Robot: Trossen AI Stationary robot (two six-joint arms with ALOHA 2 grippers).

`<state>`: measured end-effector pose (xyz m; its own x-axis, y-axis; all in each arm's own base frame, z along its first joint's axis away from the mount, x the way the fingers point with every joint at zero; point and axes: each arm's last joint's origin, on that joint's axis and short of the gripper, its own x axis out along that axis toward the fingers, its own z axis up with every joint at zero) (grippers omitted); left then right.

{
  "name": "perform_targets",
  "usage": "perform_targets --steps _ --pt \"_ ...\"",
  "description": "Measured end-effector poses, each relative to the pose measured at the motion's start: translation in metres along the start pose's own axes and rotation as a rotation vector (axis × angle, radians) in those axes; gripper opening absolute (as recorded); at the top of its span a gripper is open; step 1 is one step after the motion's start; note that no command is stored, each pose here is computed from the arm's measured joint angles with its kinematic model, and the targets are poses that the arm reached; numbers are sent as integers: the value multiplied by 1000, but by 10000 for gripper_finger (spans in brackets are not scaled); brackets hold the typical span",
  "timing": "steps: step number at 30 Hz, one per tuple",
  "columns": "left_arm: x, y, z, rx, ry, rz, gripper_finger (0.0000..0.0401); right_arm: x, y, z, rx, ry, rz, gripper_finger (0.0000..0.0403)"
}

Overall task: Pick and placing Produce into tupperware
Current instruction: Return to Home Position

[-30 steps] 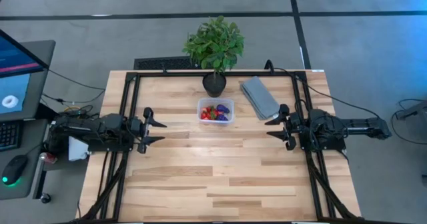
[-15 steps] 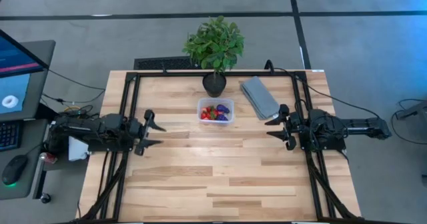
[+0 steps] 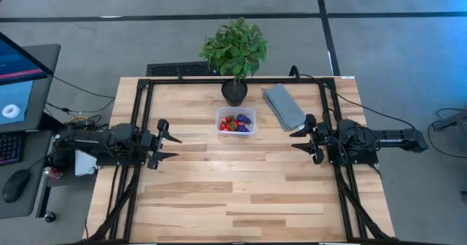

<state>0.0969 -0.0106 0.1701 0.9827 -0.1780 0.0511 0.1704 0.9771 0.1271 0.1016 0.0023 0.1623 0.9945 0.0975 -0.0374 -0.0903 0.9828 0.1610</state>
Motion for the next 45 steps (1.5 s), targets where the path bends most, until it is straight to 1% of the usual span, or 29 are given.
perform_targets --steps 7,14,20,28,45 --pt "-1 5 1 -11 -21 -34 210 0 0 0 19 0 0 219" --pt "-1 6 1 0 -20 -26 210 0 0 0 19 0 0 219" --pt "-1 6 1 -6 -13 5 210 0 0 0 19 0 0 219" --pt "-1 9 -1 -33 13 106 210 0 0 0 27 0 0 219" --pt "-1 9 -1 -104 10 110 210 0 0 0 27 0 0 219"
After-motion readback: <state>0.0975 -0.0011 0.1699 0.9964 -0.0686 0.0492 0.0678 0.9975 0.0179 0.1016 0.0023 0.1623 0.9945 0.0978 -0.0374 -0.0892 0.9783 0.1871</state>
